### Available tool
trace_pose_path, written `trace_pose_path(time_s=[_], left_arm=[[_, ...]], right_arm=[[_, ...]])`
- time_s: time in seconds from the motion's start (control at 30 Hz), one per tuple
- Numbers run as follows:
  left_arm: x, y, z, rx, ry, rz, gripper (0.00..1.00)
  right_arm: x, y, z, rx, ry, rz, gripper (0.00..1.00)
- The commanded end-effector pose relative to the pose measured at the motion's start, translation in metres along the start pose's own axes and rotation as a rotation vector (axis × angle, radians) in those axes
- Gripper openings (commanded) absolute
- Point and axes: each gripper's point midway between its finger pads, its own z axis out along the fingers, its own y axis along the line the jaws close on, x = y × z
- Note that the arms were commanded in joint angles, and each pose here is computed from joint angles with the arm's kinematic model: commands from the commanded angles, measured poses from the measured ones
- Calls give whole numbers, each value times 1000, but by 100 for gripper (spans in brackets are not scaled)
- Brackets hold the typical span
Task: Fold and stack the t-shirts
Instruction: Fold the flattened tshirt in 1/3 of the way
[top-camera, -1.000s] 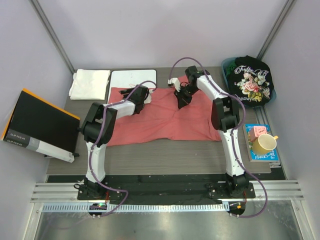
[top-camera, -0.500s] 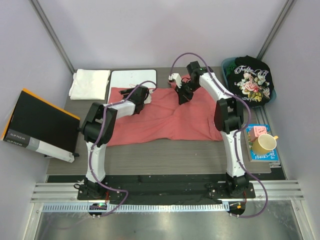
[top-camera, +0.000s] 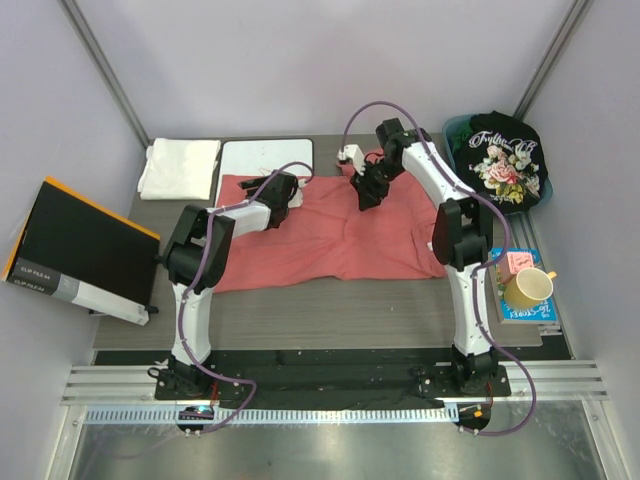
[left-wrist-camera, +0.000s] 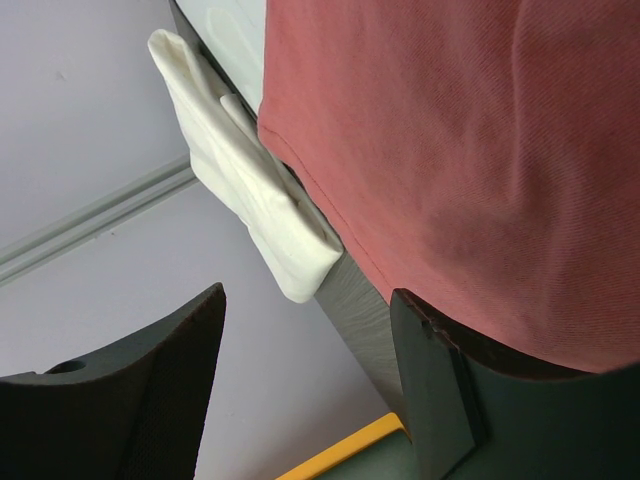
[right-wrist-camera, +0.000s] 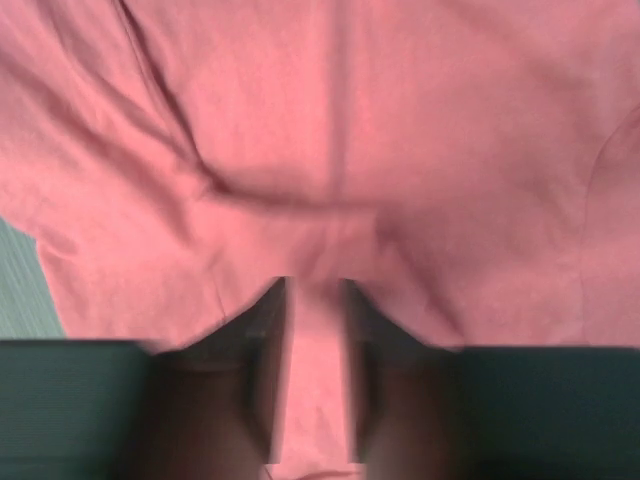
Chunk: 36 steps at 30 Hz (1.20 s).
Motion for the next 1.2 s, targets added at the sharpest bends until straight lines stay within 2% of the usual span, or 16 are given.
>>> trace_pose_path(time_s=[0.0,0.07,0.17,0.37,0.4,0.47,0.63,0.83,0.87,0.93,1.0,1.03,1.07,1.13,1.17], left_arm=[[-3,8,0,-14,-6,-27,68],[-3,8,0,-14,-6,-27,68],[-3,9,0,-17,-6,-29,68],[-4,11,-1,-21,-9,-27,68],[-4,11,-1,-21,-9,-27,68],[-3,12,-2,-22,-4,-25,68],[3,11,-5,-20,8,-23,68],[20,3,-21,40,-21,9,68],[24,-10,-24,87,-43,38,68],[33,-20,-31,144,-66,60,69],[45,-33,-47,227,-105,81,70],[50,-35,-51,253,-112,72,71],[59,-41,-61,291,-116,87,72],[61,-46,-68,328,-150,86,72],[66,-49,-75,352,-156,96,73]], right_arm=[[-5,13,-35,57,61,-114,56],[2,5,-36,88,79,-109,62],[9,-14,-34,160,71,-70,61],[25,-59,-19,326,78,44,36],[30,-67,-14,357,89,81,22],[37,-87,-20,440,109,87,6],[48,-100,-33,496,117,124,1],[68,-93,-51,506,155,159,1],[64,-90,-62,513,143,167,1],[69,-73,-75,442,135,205,4],[66,-52,-89,357,108,183,13],[80,-32,-95,291,139,214,16],[80,-20,-106,260,146,165,24],[98,17,-107,146,188,177,32],[104,26,-108,113,205,133,37]])
